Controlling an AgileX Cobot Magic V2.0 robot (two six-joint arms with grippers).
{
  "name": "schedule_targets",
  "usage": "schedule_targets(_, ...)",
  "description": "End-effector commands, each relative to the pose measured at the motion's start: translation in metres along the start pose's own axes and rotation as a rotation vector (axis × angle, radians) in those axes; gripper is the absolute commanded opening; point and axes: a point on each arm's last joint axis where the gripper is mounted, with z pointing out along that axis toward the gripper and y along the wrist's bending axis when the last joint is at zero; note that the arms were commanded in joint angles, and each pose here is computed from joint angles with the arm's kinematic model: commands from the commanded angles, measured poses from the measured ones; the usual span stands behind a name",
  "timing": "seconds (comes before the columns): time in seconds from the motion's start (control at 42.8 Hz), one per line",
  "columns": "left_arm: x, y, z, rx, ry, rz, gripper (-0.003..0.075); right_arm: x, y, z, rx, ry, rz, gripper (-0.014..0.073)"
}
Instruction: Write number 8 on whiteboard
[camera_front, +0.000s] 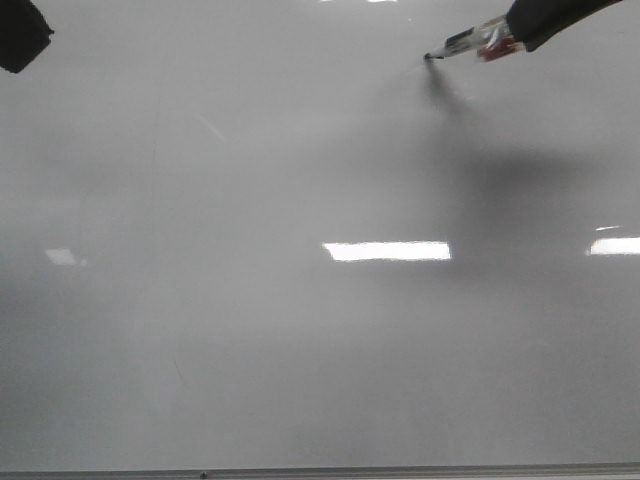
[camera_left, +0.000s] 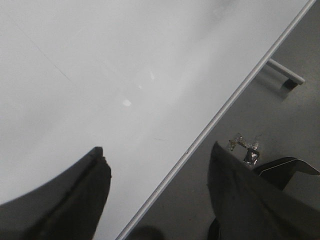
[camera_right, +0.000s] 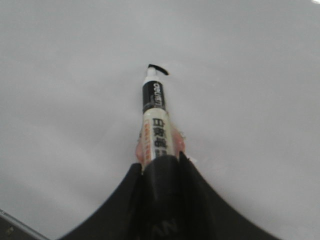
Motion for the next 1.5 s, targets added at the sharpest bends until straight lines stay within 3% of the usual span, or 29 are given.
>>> schedule_targets(0.0,-0.011,0.001,-0.01,-0.029,-0.094,-0.023,0.0427,-0.013,-0.002,-0.006,0.011,-0.046,-0.021,-0.0066)
schedule_targets(0.14,-0.011,0.001,-0.01,-0.029,-0.094,-0.023,0.0427,0.004,-0.015,-0.018,0.051,-0.018,0.013,-0.0066)
schedule_targets(0.374,-0.013,0.003,-0.01,-0.045,-0.116,-0.023,0.0427,0.04,0.0,-0.004,0.01,0.016,0.053,-0.0066)
schedule_targets(0.561,-0.013,0.003,-0.01,-0.045,-0.116,-0.023,0.0427,0.025,0.013,0.011,-0.016,-0.043,0.026,-0.0067)
schedule_targets(0.842,-0.013,0.003,-0.01,-0.044,-0.114,-0.023,0.0427,-0.002,-0.022,-0.011,0.074,-0.1,0.083,-0.0067)
schedule_targets(1.075,-0.013,0.003,-0.01,-0.044,-0.114,-0.023,0.0427,-0.012,-0.014,-0.024,0.047,-0.128,0.055,-0.0067)
schedule_targets(1.239,-0.012,0.001,-0.009,-0.028,-0.097,-0.007,0.0427,-0.006,0.02,-0.053,-0.06,-0.117,-0.086,-0.0067)
schedule_targets(1.473,-0.021,-0.03,-0.006,0.114,-0.139,0.174,0.0431,0.037,0.071,-0.087,-0.321,0.045,-0.473,-0.0067)
